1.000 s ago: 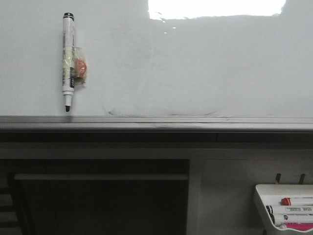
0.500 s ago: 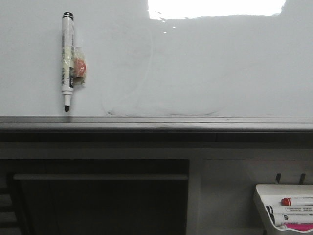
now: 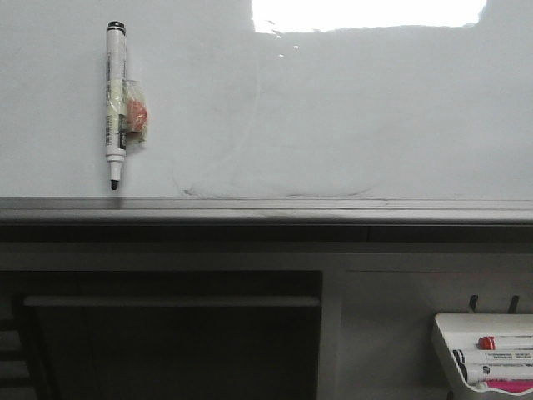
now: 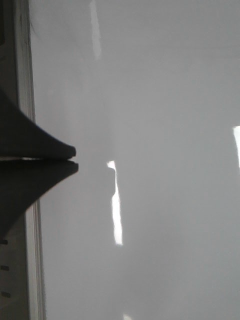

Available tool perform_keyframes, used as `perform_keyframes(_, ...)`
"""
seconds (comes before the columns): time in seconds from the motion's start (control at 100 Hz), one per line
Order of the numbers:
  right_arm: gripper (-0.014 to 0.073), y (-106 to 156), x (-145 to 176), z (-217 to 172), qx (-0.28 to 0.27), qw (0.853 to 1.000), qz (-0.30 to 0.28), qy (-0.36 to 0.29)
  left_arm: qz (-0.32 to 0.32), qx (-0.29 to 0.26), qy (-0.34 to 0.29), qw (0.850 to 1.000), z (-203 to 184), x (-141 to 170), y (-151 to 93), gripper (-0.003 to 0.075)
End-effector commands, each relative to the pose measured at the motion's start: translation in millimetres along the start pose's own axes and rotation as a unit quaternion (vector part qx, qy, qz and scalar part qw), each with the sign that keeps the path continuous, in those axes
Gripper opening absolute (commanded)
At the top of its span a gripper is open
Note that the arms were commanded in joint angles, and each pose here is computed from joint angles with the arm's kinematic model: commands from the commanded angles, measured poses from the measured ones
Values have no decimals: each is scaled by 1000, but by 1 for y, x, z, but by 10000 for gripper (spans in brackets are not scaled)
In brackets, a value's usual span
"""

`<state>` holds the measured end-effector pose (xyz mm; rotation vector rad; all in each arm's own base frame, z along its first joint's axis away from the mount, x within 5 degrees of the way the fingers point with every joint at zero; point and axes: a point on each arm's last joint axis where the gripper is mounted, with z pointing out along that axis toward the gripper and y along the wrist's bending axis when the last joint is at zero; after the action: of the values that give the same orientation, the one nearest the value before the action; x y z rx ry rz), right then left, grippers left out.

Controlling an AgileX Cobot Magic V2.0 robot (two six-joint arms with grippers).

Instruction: Write number 2 on whiteboard

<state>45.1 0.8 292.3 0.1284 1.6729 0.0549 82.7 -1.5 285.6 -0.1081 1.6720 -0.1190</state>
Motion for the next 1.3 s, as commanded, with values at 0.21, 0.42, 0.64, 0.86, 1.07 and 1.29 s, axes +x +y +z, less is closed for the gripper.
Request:
perform_keyframes(0.21,-60,1,-16,0,2,999,1,-44,-62,73,-30,995,34,-19,-19,410)
perform_keyframes(0.42,-60,1,-15,0,1,999,1,-38,-37,170,-23,984,66,-7,-59,471)
perform_keyframes(0.64,-60,1,-15,0,1,999,2,-38,17,254,19,967,85,27,-106,470)
perform_keyframes(0.86,-60,1,-17,0,0,999,5,-51,13,254,51,966,100,50,-120,461)
perform_keyframes(1.07,-60,2,-17,0,-5,999,16,-51,-20,246,74,966,111,62,-126,420)
perform_keyframes(1.29,-60,2,-16,0,-7,999,20,-47,-19,240,64,968,125,66,-136,394)
